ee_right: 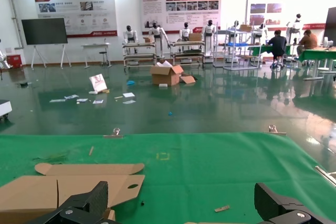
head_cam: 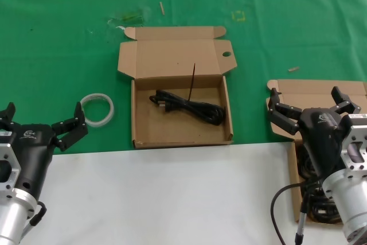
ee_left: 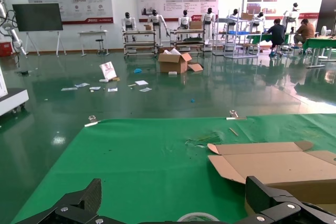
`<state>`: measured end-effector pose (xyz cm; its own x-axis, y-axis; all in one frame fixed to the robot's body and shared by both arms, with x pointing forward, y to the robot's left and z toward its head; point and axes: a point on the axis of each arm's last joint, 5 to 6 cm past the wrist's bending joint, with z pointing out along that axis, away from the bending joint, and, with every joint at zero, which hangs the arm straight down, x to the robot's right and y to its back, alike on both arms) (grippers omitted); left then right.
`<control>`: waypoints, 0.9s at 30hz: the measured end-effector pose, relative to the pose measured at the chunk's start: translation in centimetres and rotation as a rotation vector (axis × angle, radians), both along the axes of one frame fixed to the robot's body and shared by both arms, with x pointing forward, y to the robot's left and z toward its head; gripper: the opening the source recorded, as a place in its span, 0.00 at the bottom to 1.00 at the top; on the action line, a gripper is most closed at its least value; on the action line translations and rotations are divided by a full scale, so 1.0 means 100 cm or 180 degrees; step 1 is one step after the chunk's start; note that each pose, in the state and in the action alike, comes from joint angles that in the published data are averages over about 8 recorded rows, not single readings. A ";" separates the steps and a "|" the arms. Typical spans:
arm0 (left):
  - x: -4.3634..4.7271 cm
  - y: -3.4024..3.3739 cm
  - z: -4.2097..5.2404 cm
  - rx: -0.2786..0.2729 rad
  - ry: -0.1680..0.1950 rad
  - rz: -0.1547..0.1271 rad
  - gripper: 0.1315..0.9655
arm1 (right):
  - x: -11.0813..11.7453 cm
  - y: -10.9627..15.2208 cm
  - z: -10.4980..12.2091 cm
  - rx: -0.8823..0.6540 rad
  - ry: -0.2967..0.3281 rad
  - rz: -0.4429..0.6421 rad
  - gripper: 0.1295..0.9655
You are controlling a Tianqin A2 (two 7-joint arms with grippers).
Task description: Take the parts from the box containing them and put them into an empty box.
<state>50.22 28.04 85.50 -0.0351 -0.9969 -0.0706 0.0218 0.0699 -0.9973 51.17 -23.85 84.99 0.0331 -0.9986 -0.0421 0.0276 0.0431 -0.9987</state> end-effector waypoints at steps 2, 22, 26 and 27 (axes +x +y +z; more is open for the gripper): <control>0.0000 0.0000 0.0000 0.0000 0.0000 0.0000 1.00 | 0.000 0.000 0.000 0.0000 0.0000 0.0000 1.00; 0.0000 0.0000 0.0000 0.0000 0.0000 0.0000 1.00 | 0.000 0.000 0.000 0.0000 0.0000 0.0000 1.00; 0.0000 0.0000 0.0000 0.0000 0.0000 0.0000 1.00 | 0.000 0.000 0.000 0.0000 0.0000 0.0000 1.00; 0.0000 0.0000 0.0000 0.0000 0.0000 0.0000 1.00 | 0.000 0.000 0.000 0.0000 0.0000 0.0000 1.00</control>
<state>50.22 28.04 85.50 -0.0351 -0.9969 -0.0706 0.0218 0.0699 -0.9973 51.17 -23.85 84.99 0.0331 -0.9986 -0.0421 0.0276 0.0431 -0.9987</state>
